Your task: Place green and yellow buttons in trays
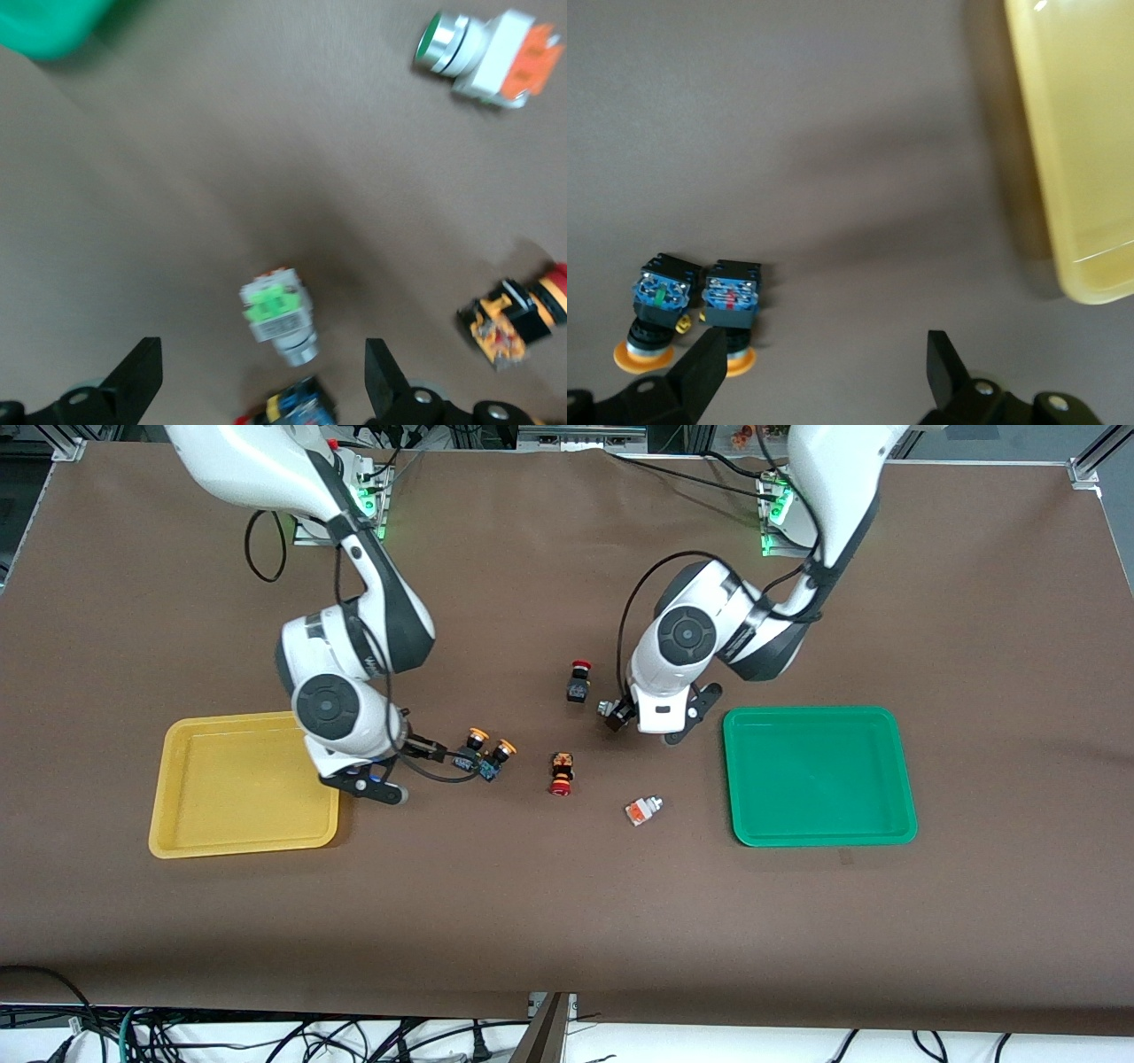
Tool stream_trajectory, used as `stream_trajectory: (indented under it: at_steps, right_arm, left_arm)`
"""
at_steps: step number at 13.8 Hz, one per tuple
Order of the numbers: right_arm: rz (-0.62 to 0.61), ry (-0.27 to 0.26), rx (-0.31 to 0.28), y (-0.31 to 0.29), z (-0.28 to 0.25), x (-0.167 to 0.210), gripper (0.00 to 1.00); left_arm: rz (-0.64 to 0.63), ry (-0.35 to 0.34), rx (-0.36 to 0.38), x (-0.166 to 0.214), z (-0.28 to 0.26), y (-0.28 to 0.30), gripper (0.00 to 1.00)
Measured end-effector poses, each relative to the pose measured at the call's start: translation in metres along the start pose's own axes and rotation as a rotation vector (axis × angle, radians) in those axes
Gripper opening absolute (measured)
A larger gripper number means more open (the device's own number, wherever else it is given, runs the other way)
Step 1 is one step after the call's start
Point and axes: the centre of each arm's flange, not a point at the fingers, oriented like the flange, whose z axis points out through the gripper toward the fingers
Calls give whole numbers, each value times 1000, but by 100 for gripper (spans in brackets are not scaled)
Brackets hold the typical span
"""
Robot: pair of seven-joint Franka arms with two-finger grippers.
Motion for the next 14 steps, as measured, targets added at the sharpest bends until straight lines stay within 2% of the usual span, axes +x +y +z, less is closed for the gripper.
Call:
stream_trajectory:
  at_steps: [3,7,8,9,10,11,12,13,14]
  right_arm:
    - [74,47,33,-20,37,-14,100]
    - [118,76,54,-39,71,-22,100]
    - [119,76,53,-41,76,-23,100]
    - [119,77,53,-42,80,-23,100]
    - [118,79,55,-43,81,-23,100]
    - [118,80,56,-43,81,-23,100]
    - [117,82,57,-44,82,-23,100]
    - [115,84,59,-44,82,-24,100]
    - [114,86,61,-45,84,-24,100]
  left_arm:
    - [-42,-17,5,1,49,2,100]
    - [-26,11,29,4,68,0,100]
    - [-22,12,31,3,70,0,88]
    - [-11,16,36,-1,73,-1,70]
    - [4,23,43,-7,77,-2,70]
    - [15,28,40,-12,79,-1,61]
    - [30,37,34,-16,79,0,45]
    - [42,45,31,-18,78,1,22]
    - [49,51,27,-18,75,3,7]
